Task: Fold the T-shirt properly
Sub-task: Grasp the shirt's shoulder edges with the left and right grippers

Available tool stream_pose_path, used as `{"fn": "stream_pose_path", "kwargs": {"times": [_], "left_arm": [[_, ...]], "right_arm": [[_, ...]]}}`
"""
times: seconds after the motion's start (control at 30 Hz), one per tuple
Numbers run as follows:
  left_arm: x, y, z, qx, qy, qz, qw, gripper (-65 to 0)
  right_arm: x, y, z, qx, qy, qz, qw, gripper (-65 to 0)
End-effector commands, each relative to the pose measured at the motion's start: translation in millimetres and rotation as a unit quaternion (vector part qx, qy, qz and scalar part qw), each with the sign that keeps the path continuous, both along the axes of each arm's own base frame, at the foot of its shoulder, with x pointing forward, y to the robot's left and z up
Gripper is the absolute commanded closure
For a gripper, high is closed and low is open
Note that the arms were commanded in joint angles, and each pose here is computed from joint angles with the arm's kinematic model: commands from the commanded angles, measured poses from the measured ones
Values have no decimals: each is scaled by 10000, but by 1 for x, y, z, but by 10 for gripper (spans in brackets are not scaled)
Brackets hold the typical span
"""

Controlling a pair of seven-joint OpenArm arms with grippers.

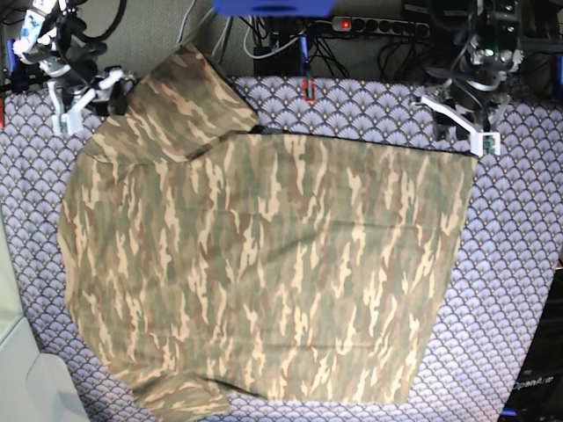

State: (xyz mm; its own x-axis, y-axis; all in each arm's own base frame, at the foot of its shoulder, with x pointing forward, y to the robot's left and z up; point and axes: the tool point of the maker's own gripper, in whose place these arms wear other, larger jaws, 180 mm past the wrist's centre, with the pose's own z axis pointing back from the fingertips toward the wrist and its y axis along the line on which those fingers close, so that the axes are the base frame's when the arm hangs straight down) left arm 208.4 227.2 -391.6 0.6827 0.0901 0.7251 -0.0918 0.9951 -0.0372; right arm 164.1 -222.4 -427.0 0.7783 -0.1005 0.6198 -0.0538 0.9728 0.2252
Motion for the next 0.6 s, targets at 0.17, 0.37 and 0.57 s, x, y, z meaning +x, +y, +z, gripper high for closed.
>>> {"fn": "stream_pose_path", "kwargs": {"times": [0.17,0.37,0.57], "left_arm": [[3,3,8,56,-151,-16,9999,-229],[6,3,10,68,-165,-27,9998,-229],[6,3,10,81,-172,-35,9998,-228]], "right_arm": [[-18,12,-8,109,265,116,9995,-207],[-23,17,-11,182,335,88,9992,-207],[-25,24,-13,282,396,40,9988,-203]]}}
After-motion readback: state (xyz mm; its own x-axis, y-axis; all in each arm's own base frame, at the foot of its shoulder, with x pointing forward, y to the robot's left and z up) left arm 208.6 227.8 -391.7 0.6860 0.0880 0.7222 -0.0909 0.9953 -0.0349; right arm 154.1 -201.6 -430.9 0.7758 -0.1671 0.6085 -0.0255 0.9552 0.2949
